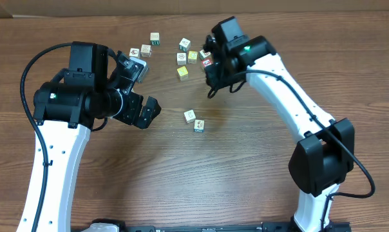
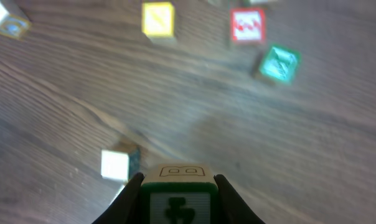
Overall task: Form a circle
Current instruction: 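Carry the green 4 block left toward the snail and car blocks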
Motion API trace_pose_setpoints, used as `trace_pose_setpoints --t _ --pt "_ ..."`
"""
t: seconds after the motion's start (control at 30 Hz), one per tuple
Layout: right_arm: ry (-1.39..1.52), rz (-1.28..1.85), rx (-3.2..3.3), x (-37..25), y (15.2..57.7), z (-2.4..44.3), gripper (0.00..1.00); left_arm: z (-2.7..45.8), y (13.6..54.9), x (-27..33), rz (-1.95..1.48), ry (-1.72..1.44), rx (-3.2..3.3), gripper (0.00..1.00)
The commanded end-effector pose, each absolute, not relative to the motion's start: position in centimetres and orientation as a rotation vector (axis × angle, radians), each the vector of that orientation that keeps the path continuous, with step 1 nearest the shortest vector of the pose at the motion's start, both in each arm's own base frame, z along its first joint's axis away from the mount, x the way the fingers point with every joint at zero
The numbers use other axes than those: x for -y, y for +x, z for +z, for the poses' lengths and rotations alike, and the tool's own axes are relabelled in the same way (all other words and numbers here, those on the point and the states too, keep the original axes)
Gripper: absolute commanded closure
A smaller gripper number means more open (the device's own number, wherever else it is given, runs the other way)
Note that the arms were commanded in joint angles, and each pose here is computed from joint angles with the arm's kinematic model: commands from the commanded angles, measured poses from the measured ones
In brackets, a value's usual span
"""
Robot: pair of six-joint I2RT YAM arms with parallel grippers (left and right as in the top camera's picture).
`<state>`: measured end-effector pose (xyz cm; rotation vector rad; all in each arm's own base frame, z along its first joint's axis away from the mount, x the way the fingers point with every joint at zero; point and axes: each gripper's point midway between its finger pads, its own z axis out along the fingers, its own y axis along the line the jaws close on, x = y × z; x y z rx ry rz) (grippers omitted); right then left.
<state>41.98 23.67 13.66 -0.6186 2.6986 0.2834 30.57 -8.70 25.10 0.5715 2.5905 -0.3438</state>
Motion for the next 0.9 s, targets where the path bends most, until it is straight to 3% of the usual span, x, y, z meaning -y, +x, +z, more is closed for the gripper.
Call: trace_pose_setpoints --t 0.0,0.47,0.87 --pt "-0.68 0.182 -2.671 -24.5 40.7 12.8 0.96 24.9 30.5 9.0 -0.363 0.606 -2.585 0.0" --pt "-0.936 0.108 -2.629 -24.4 38.7 6.6 0.96 24.9 30.5 9.0 -0.363 0.606 -2.585 0.01" --pt "-1.156 0.146 -2.441 -26.1 39.8 6.4 0.96 24.9 30.5 9.0 -0.363 0.606 -2.586 0.01"
